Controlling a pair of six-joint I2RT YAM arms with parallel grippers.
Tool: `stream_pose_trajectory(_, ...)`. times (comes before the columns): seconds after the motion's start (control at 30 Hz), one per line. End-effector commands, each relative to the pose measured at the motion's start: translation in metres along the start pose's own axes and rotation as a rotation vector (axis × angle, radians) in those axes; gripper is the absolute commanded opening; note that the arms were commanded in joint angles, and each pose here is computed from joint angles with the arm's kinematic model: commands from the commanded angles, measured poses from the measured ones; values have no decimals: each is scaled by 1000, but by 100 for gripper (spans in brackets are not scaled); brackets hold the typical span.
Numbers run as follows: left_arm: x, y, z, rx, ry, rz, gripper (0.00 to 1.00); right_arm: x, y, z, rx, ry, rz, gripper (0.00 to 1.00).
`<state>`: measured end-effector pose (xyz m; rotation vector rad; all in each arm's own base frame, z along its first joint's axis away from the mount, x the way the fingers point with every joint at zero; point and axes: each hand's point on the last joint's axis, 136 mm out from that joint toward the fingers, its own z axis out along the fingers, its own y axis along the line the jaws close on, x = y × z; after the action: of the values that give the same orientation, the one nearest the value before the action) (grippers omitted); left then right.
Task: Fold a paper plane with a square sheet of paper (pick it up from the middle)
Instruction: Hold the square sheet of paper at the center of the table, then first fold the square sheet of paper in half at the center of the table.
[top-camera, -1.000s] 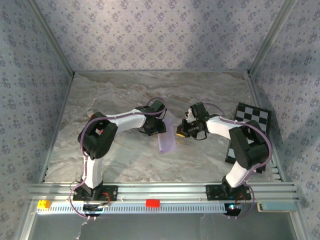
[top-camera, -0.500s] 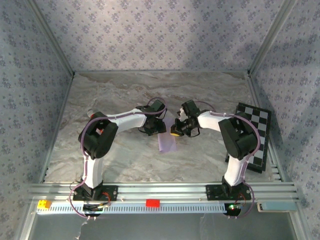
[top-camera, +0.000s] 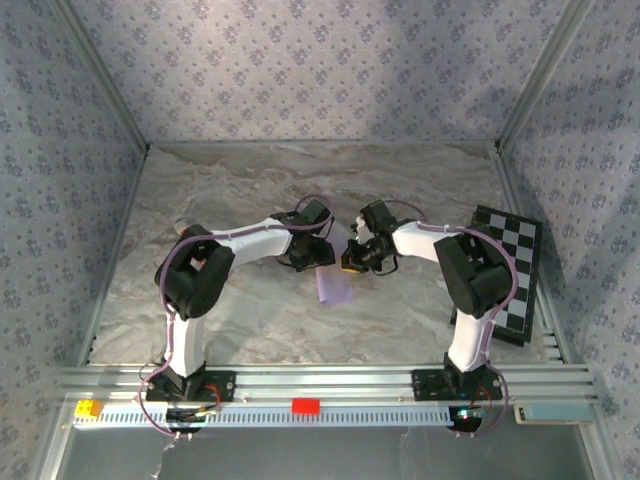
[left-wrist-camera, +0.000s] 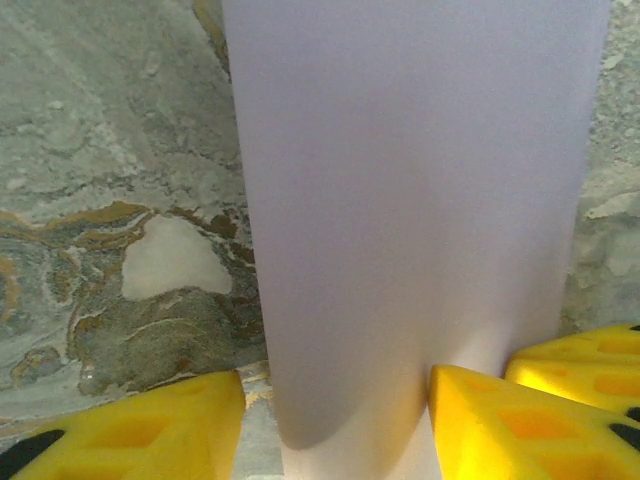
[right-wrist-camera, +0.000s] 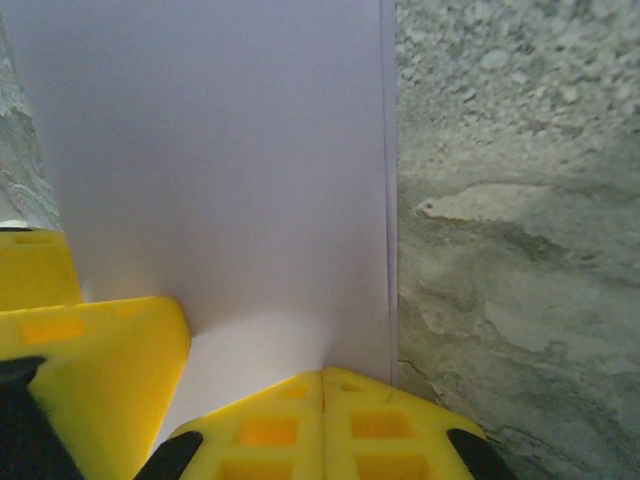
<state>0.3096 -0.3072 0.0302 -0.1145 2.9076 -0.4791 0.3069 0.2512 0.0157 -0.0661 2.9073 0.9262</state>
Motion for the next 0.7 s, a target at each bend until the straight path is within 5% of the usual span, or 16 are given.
stream_pose_trajectory(0.0, -14, 1, -29, 10, -87, 28, 56, 45, -70, 15, 287, 124, 60, 6)
stream_pose_trajectory(0.13, -20, -10, -54, 112, -125, 17, 53, 45, -72, 14, 334, 122, 46, 5)
stream_pose_trajectory(0.27, -19, -24, -59, 283, -112, -12, 39, 45, -74, 13, 356, 118, 50, 5)
stream_pose_trajectory(0.43, -12, -40, -50, 437, -48, -23, 21, 46, -75, 13, 362, 118, 55, 5)
stream_pose_trajectory(0.67, -4, -43, -27, 487, 6, -32, 10, 48, -76, 13, 359, 122, 61, 4)
